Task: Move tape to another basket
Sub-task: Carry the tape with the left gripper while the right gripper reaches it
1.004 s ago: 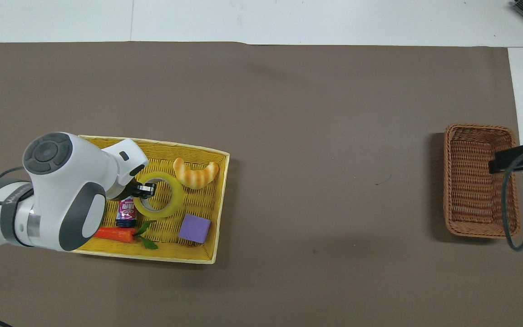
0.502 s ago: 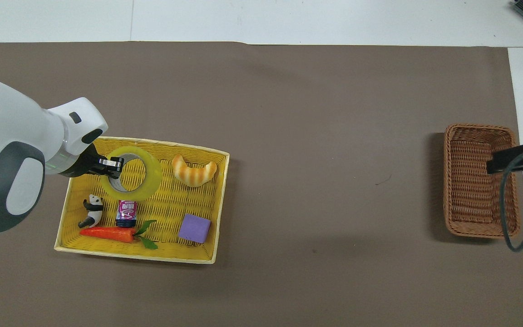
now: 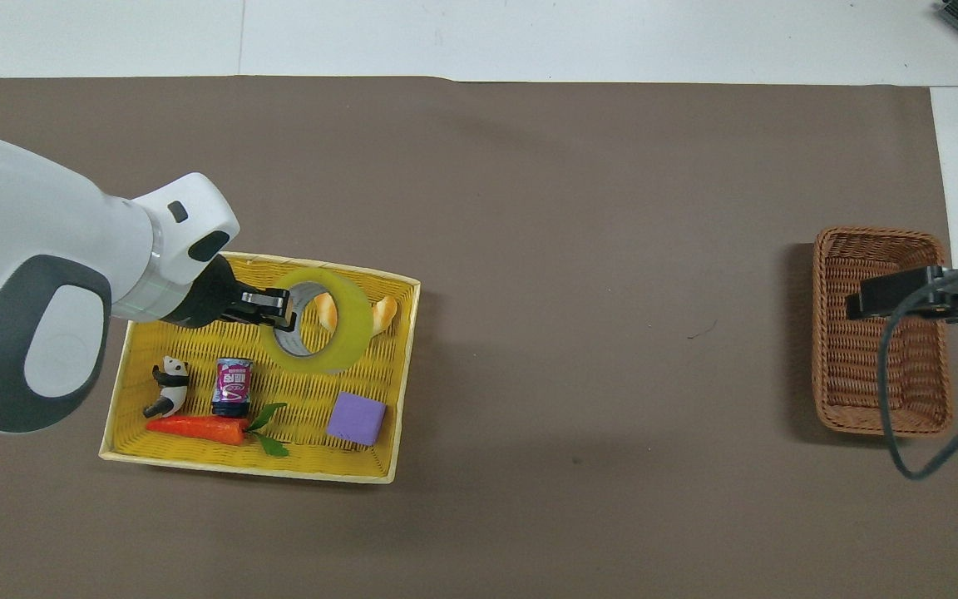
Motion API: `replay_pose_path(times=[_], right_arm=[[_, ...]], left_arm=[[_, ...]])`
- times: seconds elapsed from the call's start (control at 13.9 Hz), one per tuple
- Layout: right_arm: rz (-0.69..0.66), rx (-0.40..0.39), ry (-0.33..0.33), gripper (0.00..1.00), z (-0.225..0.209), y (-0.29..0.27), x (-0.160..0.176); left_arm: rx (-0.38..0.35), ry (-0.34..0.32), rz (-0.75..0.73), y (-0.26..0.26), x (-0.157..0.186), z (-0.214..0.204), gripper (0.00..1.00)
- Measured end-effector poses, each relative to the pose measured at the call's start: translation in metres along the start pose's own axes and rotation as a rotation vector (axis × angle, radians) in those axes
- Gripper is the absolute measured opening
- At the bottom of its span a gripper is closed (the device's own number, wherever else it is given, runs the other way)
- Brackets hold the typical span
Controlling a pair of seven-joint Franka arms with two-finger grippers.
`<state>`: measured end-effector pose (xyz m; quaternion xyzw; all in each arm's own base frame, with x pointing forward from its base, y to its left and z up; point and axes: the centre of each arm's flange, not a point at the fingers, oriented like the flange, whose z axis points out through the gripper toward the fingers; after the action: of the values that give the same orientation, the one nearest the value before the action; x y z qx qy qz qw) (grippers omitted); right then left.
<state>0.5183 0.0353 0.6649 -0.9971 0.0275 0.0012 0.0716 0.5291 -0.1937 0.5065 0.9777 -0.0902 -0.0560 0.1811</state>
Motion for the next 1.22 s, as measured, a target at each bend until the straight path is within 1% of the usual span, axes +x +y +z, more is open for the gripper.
replay_pose_path(times=[0.07, 0.22, 0.29, 0.43, 0.57, 0.72, 0.86, 1.22], right_arm=[[0.011, 0.054, 0.002, 1.00, 0.004, -0.017, 0.000], [0.028, 0.117, 0.009, 1.00, 0.014, -0.057, -0.001], [0.035, 0.142, 0.002, 1.00, 0.022, -0.079, -0.003], [0.049, 0.174, -0.034, 1.00, 0.038, -0.112, -0.010], [0.066, 0.217, -0.054, 1.00, 0.051, -0.131, -0.014], [0.076, 0.268, -0.055, 1.00, 0.065, -0.140, -0.012], [0.079, 0.276, -0.057, 1.00, 0.072, -0.143, -0.012], [0.085, 0.278, -0.055, 1.00, 0.076, -0.142, -0.011]], left_arm=[[-0.062, -0.006, -0.005, 0.014, -0.001, 0.003, 0.22], [-0.158, -0.004, -0.003, 0.040, -0.003, 0.008, 0.22], [-0.203, 0.012, 0.005, 0.057, -0.004, 0.011, 0.22], [-0.291, 0.051, 0.011, 0.095, -0.007, 0.019, 0.22], [-0.382, 0.087, 0.001, 0.131, -0.014, 0.032, 0.22], [-0.448, 0.106, -0.007, 0.161, -0.024, 0.046, 0.22], [-0.470, 0.107, 0.004, 0.180, -0.033, 0.053, 0.22], [-0.482, 0.094, 0.057, 0.214, -0.055, 0.059, 0.22]])
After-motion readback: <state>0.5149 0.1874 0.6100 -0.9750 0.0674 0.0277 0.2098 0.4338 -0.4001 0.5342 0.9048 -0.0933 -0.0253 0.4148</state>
